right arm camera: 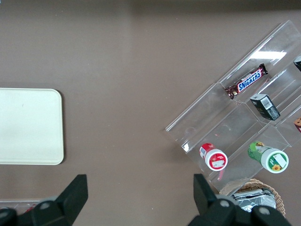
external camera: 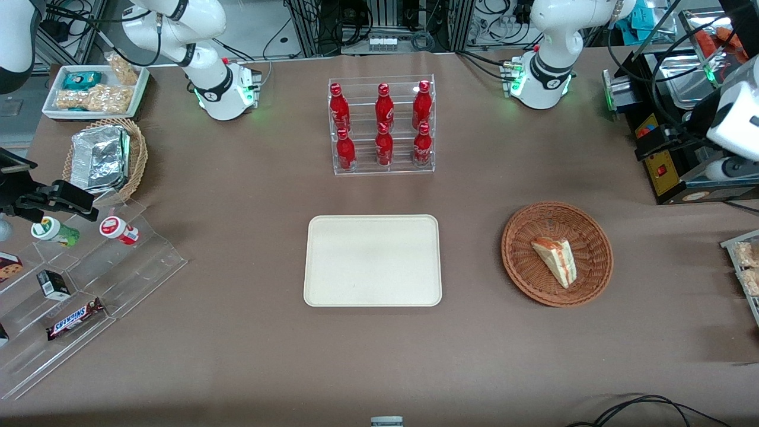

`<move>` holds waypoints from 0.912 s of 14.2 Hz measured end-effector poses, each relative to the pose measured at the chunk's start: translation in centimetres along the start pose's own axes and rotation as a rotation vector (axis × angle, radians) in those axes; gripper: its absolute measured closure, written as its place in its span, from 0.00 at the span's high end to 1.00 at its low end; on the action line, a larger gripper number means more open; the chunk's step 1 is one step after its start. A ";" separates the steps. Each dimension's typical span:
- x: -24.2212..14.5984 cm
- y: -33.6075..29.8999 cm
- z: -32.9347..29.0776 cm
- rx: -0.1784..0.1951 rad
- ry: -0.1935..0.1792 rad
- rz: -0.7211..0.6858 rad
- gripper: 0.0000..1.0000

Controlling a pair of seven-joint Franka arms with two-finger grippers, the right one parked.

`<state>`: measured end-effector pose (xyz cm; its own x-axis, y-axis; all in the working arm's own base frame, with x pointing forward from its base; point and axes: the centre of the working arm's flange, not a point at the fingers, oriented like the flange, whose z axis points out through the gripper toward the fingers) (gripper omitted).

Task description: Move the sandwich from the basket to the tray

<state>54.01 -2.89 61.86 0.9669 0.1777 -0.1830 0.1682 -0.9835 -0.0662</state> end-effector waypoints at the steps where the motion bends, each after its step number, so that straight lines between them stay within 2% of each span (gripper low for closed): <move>1: 0.8 -0.1 1.5 0.003 -0.030 -0.021 1.00; 2: 1.9 -0.1 3.2 0.004 -0.056 -0.055 1.00; 4: 4.9 0.4 6.9 -0.001 -0.072 -0.127 1.00; 7: 8.5 1.7 13.7 -0.026 -0.033 -0.238 1.00; 11: 9.3 2.6 20.4 -0.052 0.023 -0.341 1.00; 13: 9.4 3.0 22.9 -0.076 0.068 -0.384 1.00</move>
<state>59.16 -3.40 37.49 0.8411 0.5327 -0.0939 0.5311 -0.8462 -0.0438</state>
